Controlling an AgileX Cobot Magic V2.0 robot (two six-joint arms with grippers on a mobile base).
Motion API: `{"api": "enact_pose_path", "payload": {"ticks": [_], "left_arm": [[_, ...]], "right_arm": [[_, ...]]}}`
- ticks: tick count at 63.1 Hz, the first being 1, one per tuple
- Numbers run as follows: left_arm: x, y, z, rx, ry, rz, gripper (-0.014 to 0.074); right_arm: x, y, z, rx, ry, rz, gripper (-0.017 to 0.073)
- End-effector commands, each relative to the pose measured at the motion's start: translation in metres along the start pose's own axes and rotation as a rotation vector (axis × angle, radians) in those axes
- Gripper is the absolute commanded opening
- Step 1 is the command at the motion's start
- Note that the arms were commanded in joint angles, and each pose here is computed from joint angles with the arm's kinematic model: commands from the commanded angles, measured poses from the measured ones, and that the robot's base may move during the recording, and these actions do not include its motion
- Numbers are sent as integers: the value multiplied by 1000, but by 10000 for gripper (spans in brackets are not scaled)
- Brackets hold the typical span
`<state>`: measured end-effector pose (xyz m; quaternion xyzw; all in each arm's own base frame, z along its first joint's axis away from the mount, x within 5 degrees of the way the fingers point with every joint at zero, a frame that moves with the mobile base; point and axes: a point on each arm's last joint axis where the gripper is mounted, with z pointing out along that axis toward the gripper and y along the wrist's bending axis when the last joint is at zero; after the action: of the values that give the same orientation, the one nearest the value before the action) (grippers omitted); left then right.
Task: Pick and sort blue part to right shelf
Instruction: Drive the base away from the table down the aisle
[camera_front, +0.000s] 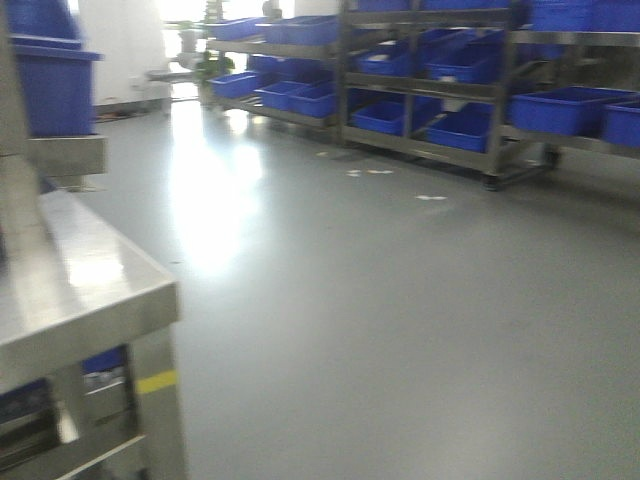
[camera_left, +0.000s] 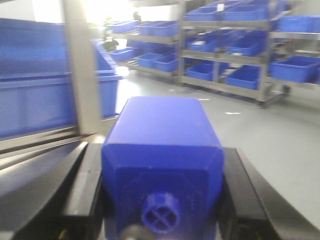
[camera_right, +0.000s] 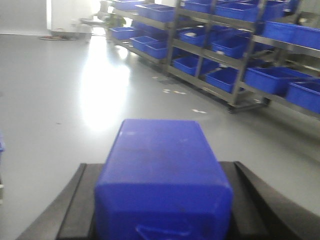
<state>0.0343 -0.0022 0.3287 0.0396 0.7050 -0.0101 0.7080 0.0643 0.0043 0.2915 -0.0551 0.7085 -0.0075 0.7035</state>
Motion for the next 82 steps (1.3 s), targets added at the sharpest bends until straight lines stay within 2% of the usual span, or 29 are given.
{"api": "enact_pose_path", "payload": {"ticks": [1, 82], "left_arm": [[-17, 0, -2, -2, -106, -10, 387], [-17, 0, -2, -2, -106, -10, 387]], "right_arm": [[-18, -2, -2, 15, -113, -5, 424], [-18, -2, -2, 15, -113, -5, 424]]}}
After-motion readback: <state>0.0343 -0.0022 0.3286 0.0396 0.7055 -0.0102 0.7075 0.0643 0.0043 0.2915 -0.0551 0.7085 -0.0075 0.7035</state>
